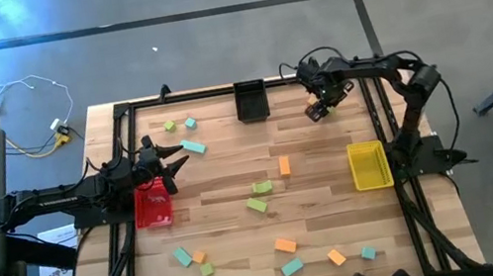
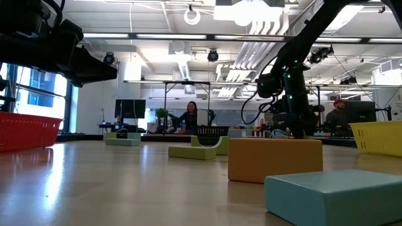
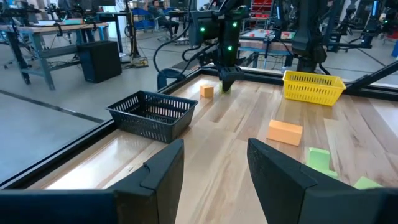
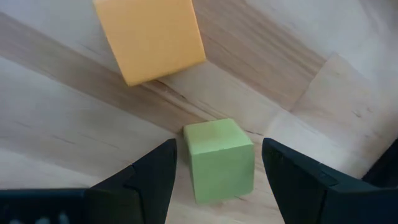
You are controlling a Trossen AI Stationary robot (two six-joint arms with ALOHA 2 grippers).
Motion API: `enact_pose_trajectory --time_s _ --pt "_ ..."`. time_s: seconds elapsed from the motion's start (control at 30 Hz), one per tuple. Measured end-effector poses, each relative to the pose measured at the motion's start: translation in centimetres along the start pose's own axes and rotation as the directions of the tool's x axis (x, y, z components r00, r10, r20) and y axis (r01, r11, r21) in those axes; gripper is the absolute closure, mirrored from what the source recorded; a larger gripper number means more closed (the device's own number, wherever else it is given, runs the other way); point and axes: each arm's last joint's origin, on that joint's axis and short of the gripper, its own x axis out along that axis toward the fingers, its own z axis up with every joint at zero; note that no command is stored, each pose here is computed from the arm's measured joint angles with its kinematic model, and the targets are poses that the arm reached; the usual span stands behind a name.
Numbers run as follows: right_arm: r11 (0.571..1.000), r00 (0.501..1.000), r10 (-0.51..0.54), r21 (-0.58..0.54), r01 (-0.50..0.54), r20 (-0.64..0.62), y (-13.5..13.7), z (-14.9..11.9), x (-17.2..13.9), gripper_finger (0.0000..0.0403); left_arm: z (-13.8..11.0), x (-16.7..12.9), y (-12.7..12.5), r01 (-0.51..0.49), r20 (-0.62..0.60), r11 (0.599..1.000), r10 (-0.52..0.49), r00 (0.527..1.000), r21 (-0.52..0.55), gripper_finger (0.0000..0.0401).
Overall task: Sort & place blocks by color
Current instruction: Put the green block into the yellow bin
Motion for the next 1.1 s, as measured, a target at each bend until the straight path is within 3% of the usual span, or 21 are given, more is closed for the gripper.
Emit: enact_pose_trajectory --time_s 0.3,0.6,1.1 --pt "1.0 1.0 -0.004 -0.005 0.004 -0.02 0.1 -0.1 0.3 0.0185 0.0 0.0 0.0 0.0 0.0 1.0 0.0 1.0 0.0 0.0236" --pt "1.0 1.0 -0.011 -0.007 0.011 -0.025 0.0 -0.2 0.2 0.0293 0.0 0.0 0.0 0.0 0.0 1.0 0.0 1.0 0.0 0.0236" --pt "0.998 0.998 -0.064 -0.009 0.064 -0.027 0.3 -1.0 -1.0 0.0291 -0.1 0.0 0.0 -0.004 -0.006 1.0 0.005 1.0 0.002 0.0236"
